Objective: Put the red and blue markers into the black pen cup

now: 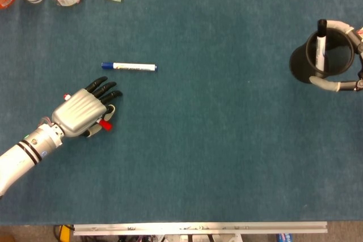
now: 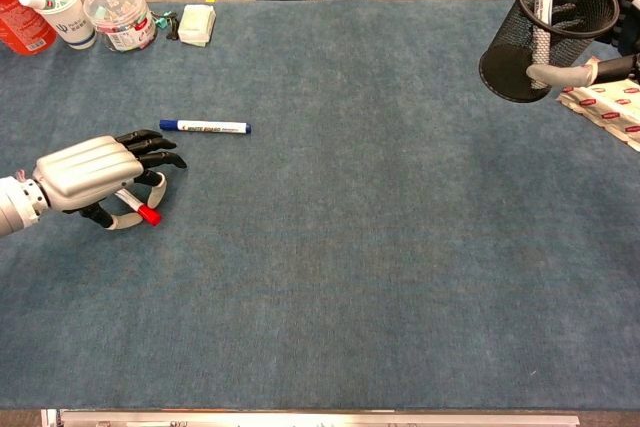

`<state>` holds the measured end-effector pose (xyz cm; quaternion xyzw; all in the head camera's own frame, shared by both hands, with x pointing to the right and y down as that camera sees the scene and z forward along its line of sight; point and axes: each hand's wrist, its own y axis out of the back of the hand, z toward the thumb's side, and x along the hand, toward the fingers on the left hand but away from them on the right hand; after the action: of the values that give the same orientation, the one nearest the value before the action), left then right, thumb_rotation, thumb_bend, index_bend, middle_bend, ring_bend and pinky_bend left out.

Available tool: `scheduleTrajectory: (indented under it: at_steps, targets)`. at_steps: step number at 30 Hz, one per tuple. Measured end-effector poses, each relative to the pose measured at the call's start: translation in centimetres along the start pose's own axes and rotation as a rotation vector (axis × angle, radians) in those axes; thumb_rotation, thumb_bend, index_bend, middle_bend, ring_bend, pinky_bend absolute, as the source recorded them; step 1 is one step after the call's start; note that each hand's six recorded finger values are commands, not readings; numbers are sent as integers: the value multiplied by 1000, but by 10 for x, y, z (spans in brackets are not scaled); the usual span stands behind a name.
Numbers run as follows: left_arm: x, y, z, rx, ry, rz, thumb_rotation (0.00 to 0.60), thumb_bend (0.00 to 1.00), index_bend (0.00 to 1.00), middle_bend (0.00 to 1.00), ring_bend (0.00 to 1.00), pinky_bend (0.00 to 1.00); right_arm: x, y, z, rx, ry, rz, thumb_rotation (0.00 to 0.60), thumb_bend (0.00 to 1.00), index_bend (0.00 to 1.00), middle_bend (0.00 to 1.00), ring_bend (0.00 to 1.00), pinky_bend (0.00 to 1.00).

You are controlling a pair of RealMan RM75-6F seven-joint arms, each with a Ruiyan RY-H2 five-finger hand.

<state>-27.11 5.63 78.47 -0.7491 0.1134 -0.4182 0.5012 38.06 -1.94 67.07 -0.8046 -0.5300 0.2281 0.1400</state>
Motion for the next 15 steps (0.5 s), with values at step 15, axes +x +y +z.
scheduleTrajectory:
  at_steps: [15]
  targets:
    - [2, 5, 4, -24, -12, 24, 600, 308, 611, 177, 57, 37, 3, 2, -1, 1, -1, -5, 600, 514, 473, 431, 336, 364]
